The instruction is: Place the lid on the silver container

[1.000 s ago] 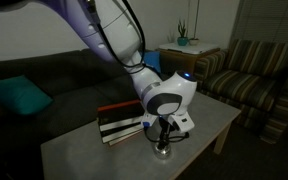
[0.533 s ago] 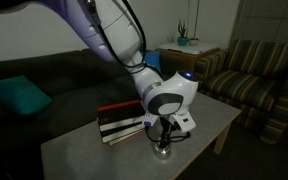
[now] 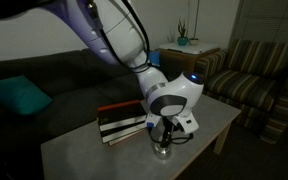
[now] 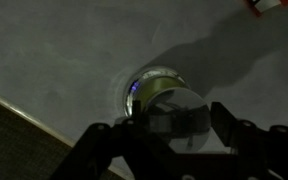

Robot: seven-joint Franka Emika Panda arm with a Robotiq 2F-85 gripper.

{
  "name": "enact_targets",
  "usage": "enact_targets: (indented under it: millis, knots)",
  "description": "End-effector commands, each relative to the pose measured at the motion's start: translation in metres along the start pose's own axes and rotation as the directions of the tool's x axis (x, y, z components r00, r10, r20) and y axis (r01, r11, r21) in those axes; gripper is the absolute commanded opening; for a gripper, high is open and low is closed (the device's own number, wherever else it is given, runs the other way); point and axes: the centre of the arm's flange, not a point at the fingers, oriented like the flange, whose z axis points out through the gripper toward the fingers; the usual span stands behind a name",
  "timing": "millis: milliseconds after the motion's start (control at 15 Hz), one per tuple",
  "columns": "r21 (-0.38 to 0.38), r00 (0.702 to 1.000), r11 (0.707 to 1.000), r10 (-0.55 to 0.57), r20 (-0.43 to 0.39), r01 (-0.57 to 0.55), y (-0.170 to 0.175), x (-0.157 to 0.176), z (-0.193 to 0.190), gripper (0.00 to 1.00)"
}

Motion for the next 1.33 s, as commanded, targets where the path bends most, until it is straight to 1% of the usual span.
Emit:
enact_targets:
  millis: [0, 200, 800, 1267]
  knots:
    - [-0.005, 0.998, 1.000, -0.006, 0.058, 0.006, -0.008, 0.008, 0.014, 0.44]
    - [-0.023, 0.997, 1.000, -0.012, 0.071, 0.013, -0.007, 0.001, 0.016, 0.44]
    - [-0.007, 0.997, 1.000, 0.022, 0.077, -0.022, -0.004, 0.007, 0.019, 0.44]
    - [-0.021, 0.993, 0.995, 0.095, 0.064, -0.094, -0.003, 0.012, 0.020, 0.44]
